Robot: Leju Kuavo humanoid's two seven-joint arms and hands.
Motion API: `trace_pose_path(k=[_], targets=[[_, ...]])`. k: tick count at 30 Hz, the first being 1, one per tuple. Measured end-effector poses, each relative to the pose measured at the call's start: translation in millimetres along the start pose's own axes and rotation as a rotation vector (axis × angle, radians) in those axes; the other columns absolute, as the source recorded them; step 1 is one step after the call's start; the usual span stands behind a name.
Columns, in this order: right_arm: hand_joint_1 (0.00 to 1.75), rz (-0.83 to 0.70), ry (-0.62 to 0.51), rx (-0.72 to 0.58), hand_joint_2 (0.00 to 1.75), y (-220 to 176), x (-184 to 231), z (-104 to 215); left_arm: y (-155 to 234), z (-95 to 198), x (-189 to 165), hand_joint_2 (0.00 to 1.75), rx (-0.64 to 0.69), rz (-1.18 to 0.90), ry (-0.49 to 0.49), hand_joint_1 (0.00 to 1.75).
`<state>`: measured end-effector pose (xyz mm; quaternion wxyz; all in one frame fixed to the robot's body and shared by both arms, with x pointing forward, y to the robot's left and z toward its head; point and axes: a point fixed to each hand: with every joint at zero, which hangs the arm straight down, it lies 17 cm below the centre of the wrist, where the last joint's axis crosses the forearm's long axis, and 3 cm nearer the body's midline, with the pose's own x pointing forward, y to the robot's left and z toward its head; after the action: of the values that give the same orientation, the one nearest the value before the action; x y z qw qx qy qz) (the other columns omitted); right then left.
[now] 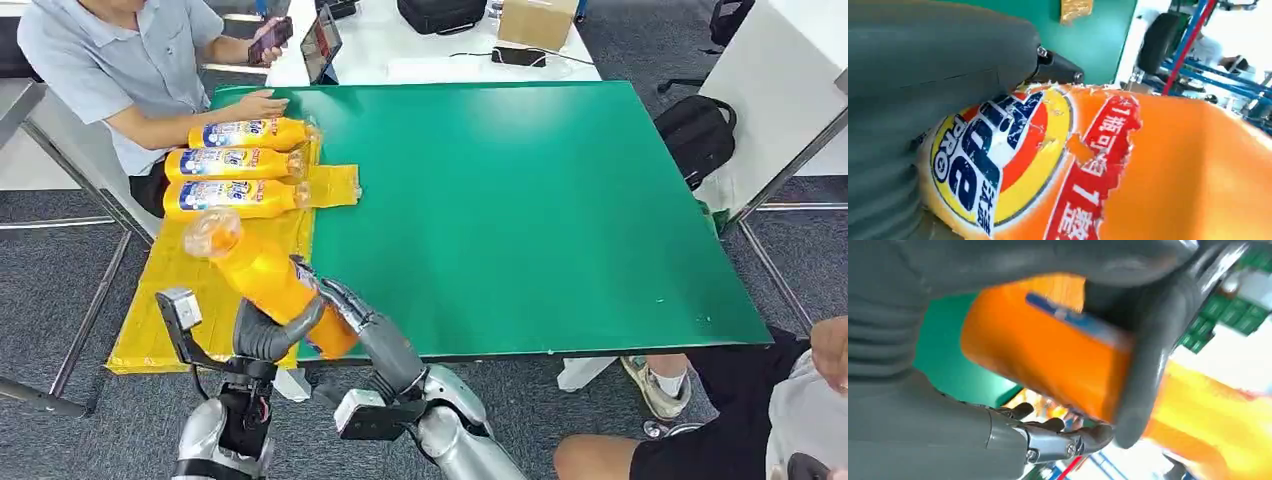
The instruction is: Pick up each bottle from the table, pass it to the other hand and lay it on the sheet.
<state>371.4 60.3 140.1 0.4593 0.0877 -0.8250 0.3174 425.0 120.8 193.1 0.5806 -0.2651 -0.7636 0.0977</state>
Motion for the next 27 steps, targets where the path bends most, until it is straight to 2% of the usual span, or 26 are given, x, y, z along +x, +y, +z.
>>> trace_pose_path(k=[3,8,11,15,17,21,27], targets=[[0.0,0.005,-0.003,0.002,0.0,1,0,0,6,-3,-5,1.75,0.018,-0.043,0.017,1.75],[0.0,0.007,0.041,-0.022,0.0,2,-10,11,34,-18,-16,1.75,0.093,-0.371,0.065,1.75],[0.0,0.055,-0.027,0.017,0.0,14,6,12,73,-36,-15,1.75,0.161,-0.499,0.1,1.75],[0.0,0.091,-0.052,0.041,0.0,25,11,15,104,-58,-5,1.75,0.208,-0.633,0.098,1.75],[0.0,0.096,-0.063,0.059,0.0,31,14,17,114,-69,5,1.75,0.23,-0.788,0.079,1.75],[0.0,0.094,-0.096,0.106,0.0,43,25,19,119,-95,16,1.75,0.211,-1.277,0.068,1.75],[0.0,0.065,-0.119,0.16,0.0,59,33,24,142,-112,-7,1.75,0.162,-1.482,0.153,1.75]])
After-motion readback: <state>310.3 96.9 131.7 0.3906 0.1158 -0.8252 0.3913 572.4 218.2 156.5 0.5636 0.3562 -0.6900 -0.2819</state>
